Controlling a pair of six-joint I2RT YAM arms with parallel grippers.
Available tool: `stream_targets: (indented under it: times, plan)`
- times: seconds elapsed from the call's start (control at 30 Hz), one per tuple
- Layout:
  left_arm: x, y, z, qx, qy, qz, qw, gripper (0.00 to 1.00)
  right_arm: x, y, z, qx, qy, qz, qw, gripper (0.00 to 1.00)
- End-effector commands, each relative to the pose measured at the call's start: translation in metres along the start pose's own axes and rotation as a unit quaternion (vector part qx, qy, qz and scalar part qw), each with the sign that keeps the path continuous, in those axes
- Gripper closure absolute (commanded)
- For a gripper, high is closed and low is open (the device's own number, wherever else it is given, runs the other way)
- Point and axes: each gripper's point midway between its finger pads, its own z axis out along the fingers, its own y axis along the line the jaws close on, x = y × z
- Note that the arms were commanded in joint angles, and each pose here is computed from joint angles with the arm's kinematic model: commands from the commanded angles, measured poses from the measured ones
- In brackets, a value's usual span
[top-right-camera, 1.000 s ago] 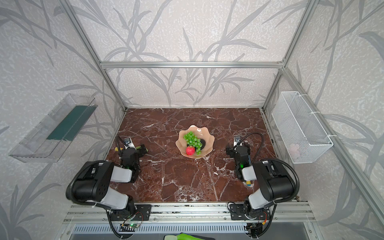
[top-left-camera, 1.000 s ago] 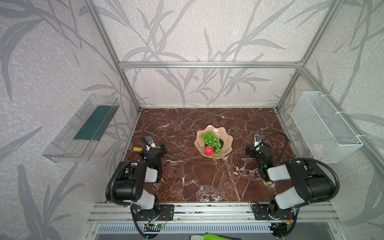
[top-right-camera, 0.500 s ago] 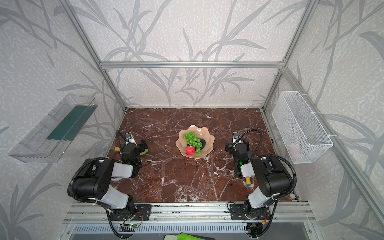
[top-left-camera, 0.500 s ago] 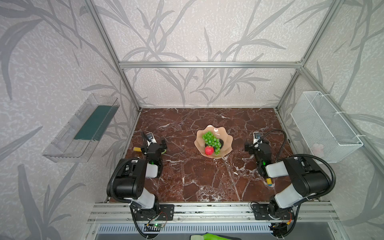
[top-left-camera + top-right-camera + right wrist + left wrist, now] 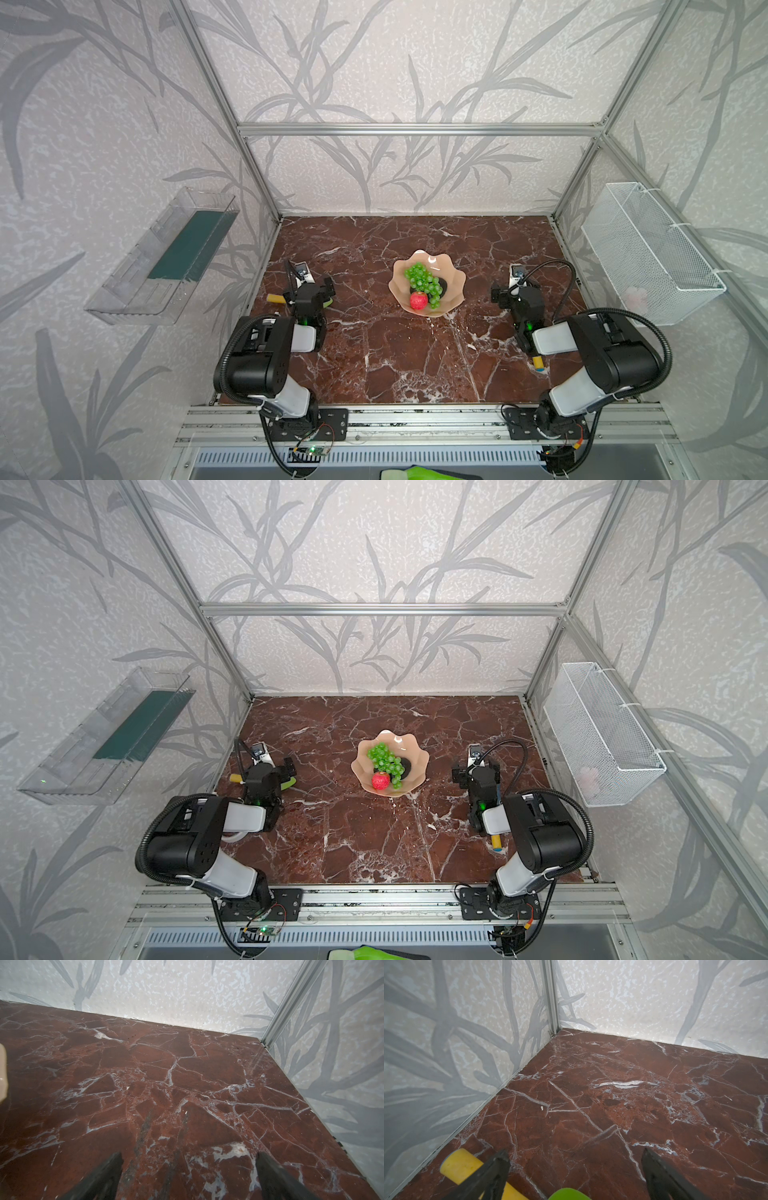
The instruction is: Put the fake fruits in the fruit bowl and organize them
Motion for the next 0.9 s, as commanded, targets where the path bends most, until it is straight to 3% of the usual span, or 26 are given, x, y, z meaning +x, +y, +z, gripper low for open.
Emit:
stream_targets:
  times: [0.0, 0.03, 0.1, 0.13, 0.3, 0.4, 0.87]
  plan:
    - [-0.001, -0.003, 0.003, 0.004, 0.0, 0.01, 1.0, 0.01, -0.015, 0.025, -0.009, -0.079, -0.049, -0.021, 0.995, 0.01]
    - [-0.001, -0.003, 0.003, 0.004, 0.0, 0.01, 1.0, 0.01, -0.015, 0.029, -0.013, -0.091, -0.057, -0.03, 0.994, 0.01]
    - [-0.001, -0.003, 0.003, 0.004, 0.0, 0.01, 1.0, 0.01, -0.012, -0.009, -0.01, 0.018, -0.05, 0.012, 0.999, 0.01]
    - [-0.002, -0.003, 0.003, 0.005, 0.0, 0.011, 1.0, 0.01, -0.009, -0.018, -0.01, 0.022, -0.044, 0.038, 0.998, 0.01]
    - [-0.001, -0.003, 0.003, 0.005, 0.0, 0.011, 1.0, 0.01, -0.011, 0.002, -0.005, -0.032, -0.035, 0.015, 0.999, 0.01]
    - [-0.001, -0.003, 0.003, 0.005, 0.0, 0.011, 1.0, 0.01, -0.01, -0.006, 0.004, 0.003, -0.01, 0.015, 1.0, 0.01]
    - [-0.002, -0.003, 0.003, 0.005, 0.0, 0.01, 1.0, 0.01, -0.011, -0.002, 0.007, -0.001, -0.003, 0.008, 1.0, 0.01]
